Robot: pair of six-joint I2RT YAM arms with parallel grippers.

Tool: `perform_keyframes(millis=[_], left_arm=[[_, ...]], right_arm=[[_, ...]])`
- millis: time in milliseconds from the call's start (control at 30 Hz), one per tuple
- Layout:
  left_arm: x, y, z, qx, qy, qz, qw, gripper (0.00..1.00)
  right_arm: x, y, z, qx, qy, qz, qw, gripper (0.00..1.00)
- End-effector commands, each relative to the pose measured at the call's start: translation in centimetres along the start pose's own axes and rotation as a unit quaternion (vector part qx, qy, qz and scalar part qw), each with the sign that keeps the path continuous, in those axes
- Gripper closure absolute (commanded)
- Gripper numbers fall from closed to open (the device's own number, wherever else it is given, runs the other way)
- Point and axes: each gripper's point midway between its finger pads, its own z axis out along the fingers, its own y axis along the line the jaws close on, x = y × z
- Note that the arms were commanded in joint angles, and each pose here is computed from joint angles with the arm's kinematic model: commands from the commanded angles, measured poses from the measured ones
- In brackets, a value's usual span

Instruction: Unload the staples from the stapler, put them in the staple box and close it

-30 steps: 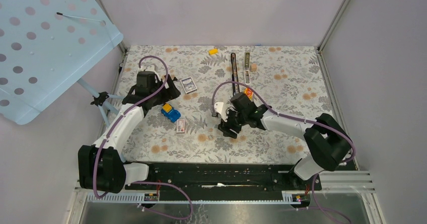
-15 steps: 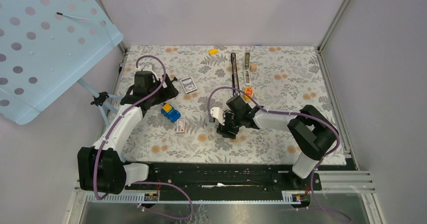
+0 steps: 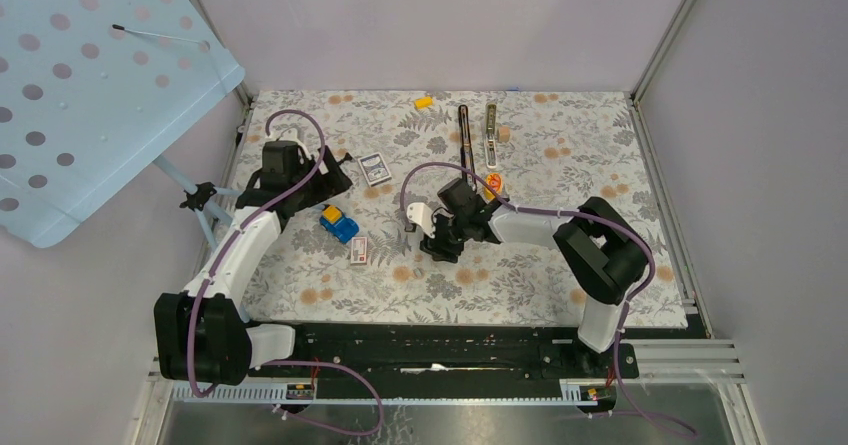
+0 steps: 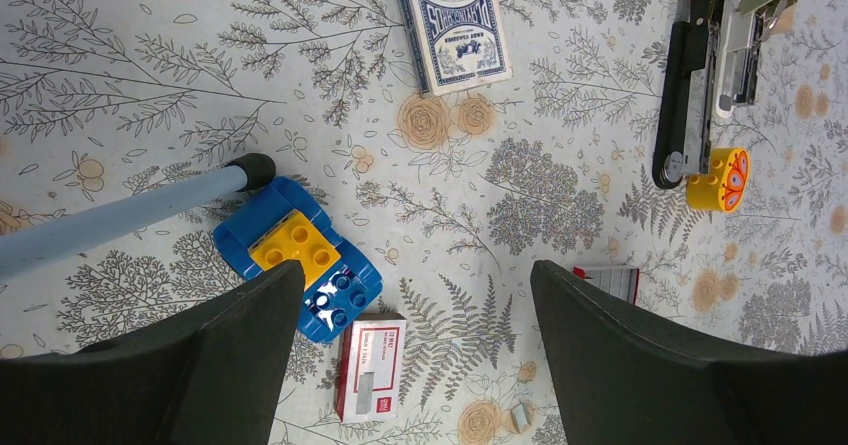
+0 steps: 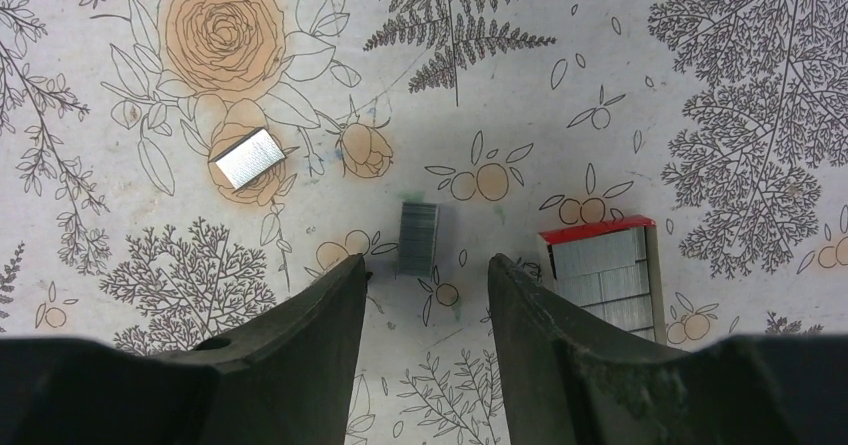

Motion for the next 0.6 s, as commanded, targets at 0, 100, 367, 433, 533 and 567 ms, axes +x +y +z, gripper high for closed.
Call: perform_keyframes(millis=[0, 100, 367, 433, 533, 567], left_arm=[[-0.8, -0.4, -0.4, 0.016, -0.013, -0.004, 1.000, 0.12], [-0.7, -0.4, -0.4, 0.018, -0.011, -0.006, 1.000, 0.12], [-0.8, -0.2, -0.3, 0.020, -0.009, -0.014, 1.000, 0.12], [-0.8, -0.1, -0.3, 0.020, -0.010, -0.015, 1.000, 0.12], [-0.8, 0.0, -0.3, 0.019, -0.009, -0.016, 1.000, 0.12], [-0.9, 0.0, -0.3, 0.019, -0.011, -0.016, 1.000, 0.12]], right_arm=[[1.1, 0.2, 0.4, -0.016, 0.022, 0.008, 1.000, 0.46], [0.8, 0.5, 0.3, -0.024, 0.016, 0.012, 1.000, 0.48], [0.6, 1.1, 0.6, -0.029, 0.017, 0.019, 0.999, 0.56], [0.5, 1.3, 0.9, -0.030, 0.017, 0.020, 0.999, 0.56], [0.3, 1.2, 1.1, -0.028, 0.015, 0.019, 0.999, 0.56], [0.2, 1.2, 1.2, -0.028, 0.015, 0.019, 0.999, 0.56]])
